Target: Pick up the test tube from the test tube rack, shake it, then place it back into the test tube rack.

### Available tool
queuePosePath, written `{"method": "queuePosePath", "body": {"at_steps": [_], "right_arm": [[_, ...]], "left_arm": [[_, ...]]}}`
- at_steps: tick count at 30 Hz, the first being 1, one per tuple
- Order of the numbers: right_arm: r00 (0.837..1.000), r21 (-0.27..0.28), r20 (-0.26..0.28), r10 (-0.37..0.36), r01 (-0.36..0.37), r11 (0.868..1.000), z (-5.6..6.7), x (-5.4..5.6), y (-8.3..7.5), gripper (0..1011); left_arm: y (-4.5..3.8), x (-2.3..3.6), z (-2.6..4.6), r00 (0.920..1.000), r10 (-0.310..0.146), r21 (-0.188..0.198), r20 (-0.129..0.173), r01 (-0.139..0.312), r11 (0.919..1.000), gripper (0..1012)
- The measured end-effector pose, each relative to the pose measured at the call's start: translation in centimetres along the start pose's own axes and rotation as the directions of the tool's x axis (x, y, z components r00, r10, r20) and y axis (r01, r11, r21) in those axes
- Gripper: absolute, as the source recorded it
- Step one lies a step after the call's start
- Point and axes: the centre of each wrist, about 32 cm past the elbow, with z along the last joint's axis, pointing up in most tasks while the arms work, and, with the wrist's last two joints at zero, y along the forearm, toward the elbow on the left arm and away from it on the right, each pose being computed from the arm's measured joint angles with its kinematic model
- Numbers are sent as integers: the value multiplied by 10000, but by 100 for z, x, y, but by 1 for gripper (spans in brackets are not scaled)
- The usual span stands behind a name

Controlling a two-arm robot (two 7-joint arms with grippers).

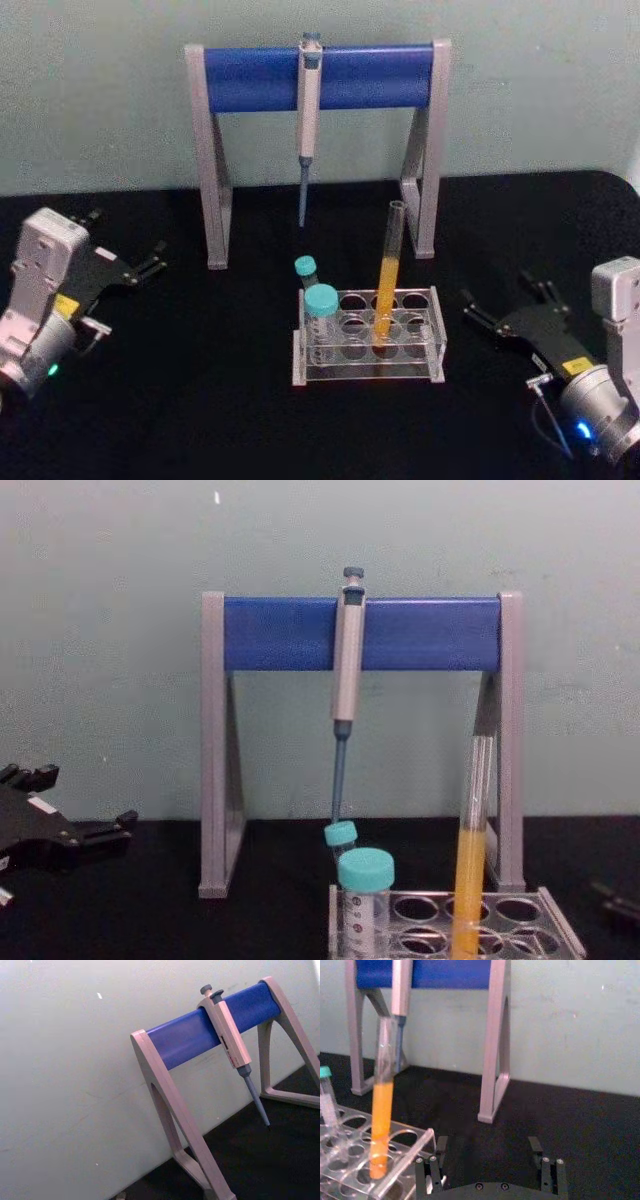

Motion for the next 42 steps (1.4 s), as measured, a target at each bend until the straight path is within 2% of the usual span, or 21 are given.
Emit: {"method": "queuePosePath", "body": {"at_steps": [8, 42], "right_arm": [[10000, -539, -50, 57, -60, 9985, -103, -10, 56, 1000], [10000, -424, -40, 71, -73, 9991, -77, -9, 43, 1000]], "left_arm": [[0, 0, 0, 10000, 0, 1, 0, 0, 10000, 1001], [0, 0, 0, 10000, 1, 1, 0, -1, 10000, 1001]]}}
